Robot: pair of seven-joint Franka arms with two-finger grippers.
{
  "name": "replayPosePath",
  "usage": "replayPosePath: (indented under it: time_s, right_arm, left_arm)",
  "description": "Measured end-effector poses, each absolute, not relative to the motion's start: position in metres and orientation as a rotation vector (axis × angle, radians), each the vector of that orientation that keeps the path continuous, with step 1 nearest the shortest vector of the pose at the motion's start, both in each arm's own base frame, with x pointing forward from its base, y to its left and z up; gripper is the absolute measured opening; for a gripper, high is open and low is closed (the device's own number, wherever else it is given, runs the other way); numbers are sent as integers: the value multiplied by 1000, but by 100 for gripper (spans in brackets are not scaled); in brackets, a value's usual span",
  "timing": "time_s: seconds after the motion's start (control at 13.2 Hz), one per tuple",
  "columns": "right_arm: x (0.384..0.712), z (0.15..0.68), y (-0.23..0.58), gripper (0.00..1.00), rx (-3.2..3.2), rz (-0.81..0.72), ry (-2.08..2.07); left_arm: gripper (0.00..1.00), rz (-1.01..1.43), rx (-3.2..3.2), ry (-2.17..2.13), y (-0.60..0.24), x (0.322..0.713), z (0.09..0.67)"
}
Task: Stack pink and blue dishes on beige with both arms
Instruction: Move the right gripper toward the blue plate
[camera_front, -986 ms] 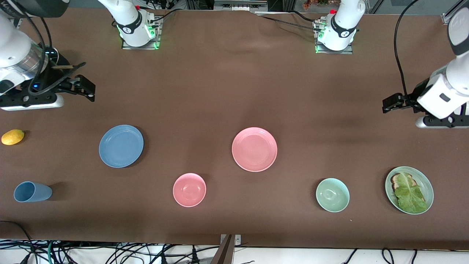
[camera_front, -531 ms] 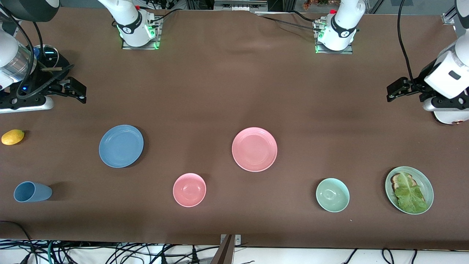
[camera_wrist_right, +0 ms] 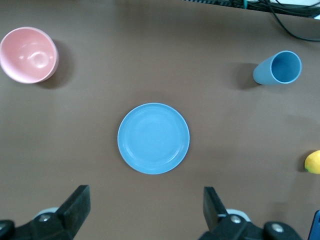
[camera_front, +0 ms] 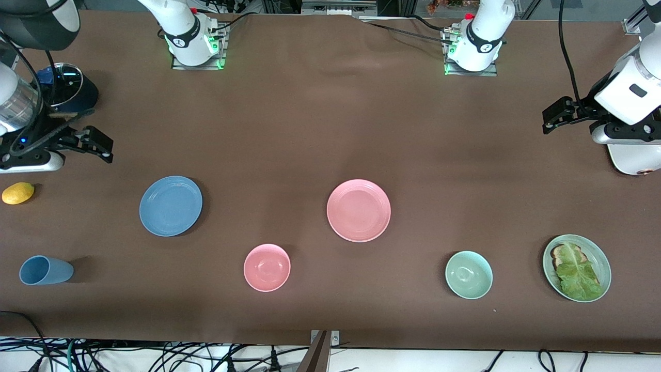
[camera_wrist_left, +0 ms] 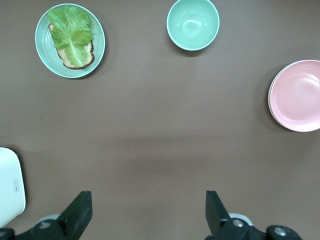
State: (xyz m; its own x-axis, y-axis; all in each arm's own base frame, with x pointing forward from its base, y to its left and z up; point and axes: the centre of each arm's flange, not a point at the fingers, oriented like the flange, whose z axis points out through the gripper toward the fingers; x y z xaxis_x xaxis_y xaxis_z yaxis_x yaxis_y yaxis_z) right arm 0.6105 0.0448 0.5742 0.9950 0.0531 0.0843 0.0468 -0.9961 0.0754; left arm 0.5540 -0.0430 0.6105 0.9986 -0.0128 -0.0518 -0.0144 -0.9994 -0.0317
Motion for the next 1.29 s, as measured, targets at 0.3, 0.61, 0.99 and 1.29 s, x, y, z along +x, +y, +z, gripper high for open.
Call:
replayPosePath:
  time_s: [0.3,0.61,0.99,1.29]
  right_arm:
    - [615,566,46,100,3064,121,41]
    - [609,573,47,100,3075,114,37]
    - [599,586,54,100,3092,105,46]
    - [579,619,82,100,3092,150,118]
  left_arm:
    - [100,99,-3108,16,-41,551,609]
    - [100,123,-3107,6,-37,552,596]
    - [100,54,-3112,-8,-33,557,599]
    - [100,42,-3135,-23,-30,560,596]
